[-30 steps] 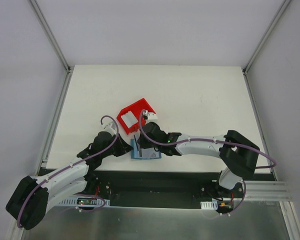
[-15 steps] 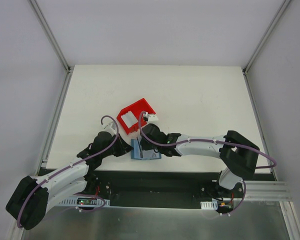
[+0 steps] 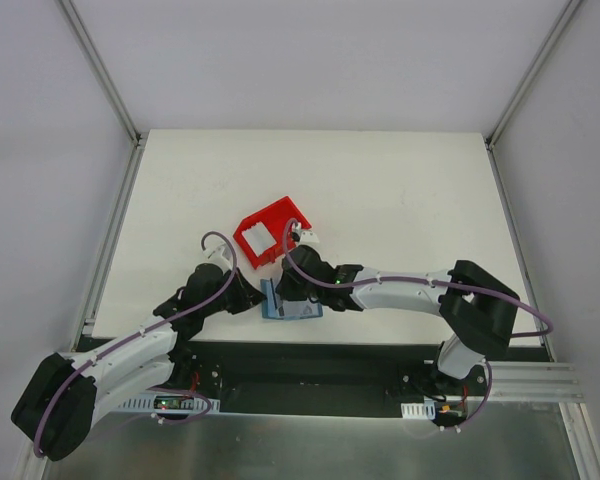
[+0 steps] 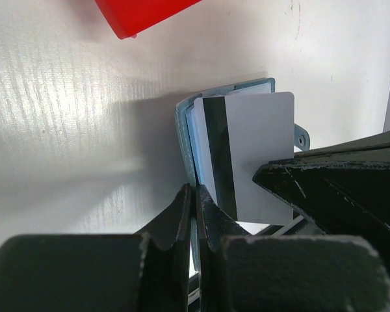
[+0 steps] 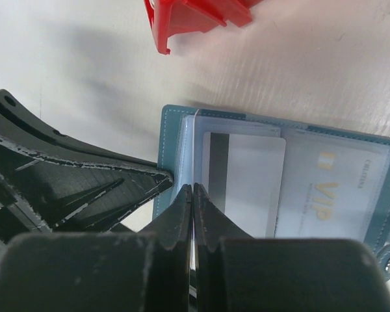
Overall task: Put the credit cards into the card holder
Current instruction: Turn over the card slot in the card holder.
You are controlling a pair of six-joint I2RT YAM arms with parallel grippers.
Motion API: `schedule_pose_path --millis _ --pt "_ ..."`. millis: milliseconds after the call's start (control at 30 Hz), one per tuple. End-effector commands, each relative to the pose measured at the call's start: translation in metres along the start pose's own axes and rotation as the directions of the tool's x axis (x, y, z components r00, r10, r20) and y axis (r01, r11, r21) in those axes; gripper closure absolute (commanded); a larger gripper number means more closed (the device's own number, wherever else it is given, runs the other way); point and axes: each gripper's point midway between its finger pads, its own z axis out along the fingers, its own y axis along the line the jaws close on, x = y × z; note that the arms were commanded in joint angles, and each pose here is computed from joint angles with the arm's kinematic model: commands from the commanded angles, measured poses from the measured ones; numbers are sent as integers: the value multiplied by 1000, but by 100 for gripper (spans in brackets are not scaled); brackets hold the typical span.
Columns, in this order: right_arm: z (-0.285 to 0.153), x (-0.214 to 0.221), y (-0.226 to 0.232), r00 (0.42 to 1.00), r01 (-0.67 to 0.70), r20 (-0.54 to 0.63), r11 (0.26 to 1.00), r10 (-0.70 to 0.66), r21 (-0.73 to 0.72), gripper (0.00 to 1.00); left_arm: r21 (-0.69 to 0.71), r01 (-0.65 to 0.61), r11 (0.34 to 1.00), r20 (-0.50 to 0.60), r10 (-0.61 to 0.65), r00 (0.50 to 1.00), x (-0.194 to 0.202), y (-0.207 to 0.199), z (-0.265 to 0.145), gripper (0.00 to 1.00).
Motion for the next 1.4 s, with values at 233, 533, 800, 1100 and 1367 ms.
schedule_pose_path --millis 233,533,800,1100,1367 --pt "-11 21 10 997 38 -66 996 -33 77 100 78 15 997 28 -17 999 -8 -22 -4 100" --pt "-13 22 22 981 195 -60 963 -187 186 99 77 40 996 16 -41 999 -3 -21 -4 100" --pt "-13 24 14 950 311 -103 904 -293 293 100 87 35 996 19 -37 999 -2 -22 -6 100" --pt "-18 17 6 923 384 -115 851 -368 359 100 84 30 996 16 -32 999 0 -19 -6 100" --pt "-37 -9 3 929 354 -33 857 -369 375 100 125 -11 992 25 8 1000 -4 -31 -11 100"
